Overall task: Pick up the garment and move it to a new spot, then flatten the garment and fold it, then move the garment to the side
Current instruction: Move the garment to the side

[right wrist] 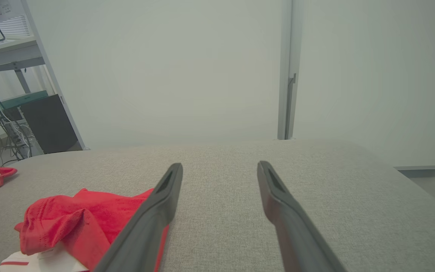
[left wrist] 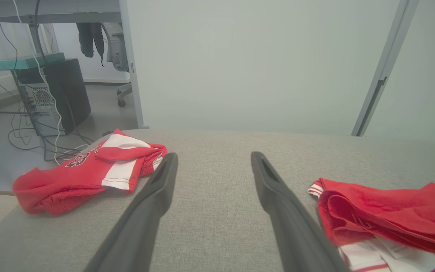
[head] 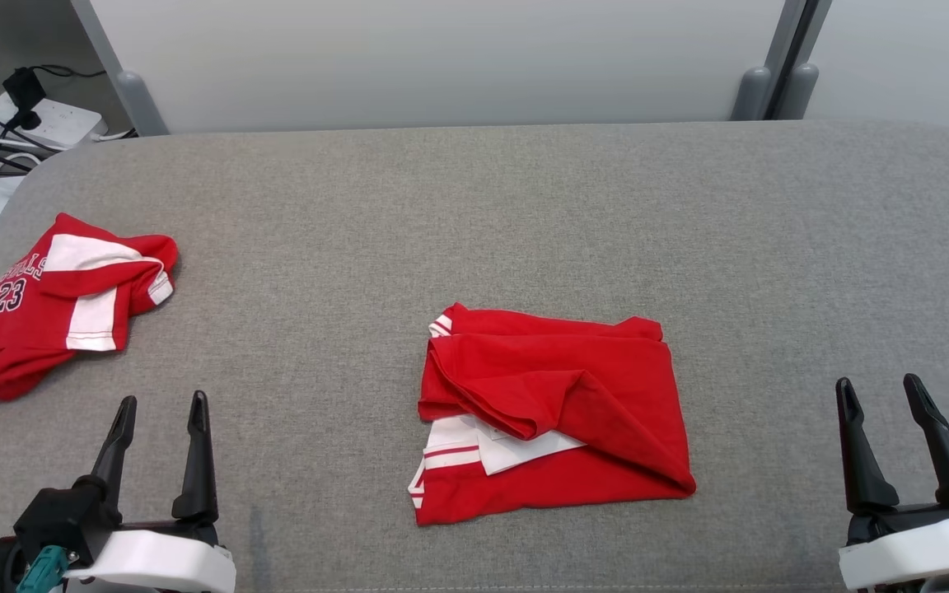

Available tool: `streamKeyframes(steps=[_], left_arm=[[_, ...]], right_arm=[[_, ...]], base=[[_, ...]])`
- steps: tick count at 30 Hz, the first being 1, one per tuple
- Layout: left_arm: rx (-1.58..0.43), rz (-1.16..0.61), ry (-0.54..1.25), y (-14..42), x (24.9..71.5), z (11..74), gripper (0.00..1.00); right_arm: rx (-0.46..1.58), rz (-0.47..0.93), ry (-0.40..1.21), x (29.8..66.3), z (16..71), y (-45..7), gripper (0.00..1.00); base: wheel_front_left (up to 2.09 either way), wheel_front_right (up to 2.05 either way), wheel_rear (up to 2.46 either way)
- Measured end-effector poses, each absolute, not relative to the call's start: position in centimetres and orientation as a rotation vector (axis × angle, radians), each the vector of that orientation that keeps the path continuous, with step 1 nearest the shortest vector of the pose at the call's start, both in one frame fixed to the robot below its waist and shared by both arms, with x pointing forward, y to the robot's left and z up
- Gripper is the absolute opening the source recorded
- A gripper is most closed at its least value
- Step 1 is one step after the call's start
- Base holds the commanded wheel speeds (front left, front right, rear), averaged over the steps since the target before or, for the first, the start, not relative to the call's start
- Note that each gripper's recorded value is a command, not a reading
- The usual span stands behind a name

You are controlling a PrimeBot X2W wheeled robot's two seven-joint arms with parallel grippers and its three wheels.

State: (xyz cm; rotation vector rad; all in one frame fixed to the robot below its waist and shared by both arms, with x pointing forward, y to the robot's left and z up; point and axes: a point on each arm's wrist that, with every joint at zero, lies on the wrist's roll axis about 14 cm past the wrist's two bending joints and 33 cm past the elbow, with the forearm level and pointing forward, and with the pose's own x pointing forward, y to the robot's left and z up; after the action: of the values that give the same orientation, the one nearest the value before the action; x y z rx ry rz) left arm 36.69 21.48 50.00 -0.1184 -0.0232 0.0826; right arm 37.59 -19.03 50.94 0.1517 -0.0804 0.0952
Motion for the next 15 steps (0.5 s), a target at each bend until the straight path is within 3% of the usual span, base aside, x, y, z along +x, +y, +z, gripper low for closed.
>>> streamKeyframes(steps=[7,15], left_arm=[[-0.127,0.100,-0.026,21.7,36.4,50.0,1.00],[-0.118,0.122,-0.035,22.4,36.0,50.2,1.00]], right_arm=[[0.148,0.098,-0.055,38.0,50.1,-19.0,1.00],[0.109,0.156,0.111,40.7,46.1,-18.1,1.00]], base=[[0.00,0.00,0.00],[0.00,0.00,0.00]])
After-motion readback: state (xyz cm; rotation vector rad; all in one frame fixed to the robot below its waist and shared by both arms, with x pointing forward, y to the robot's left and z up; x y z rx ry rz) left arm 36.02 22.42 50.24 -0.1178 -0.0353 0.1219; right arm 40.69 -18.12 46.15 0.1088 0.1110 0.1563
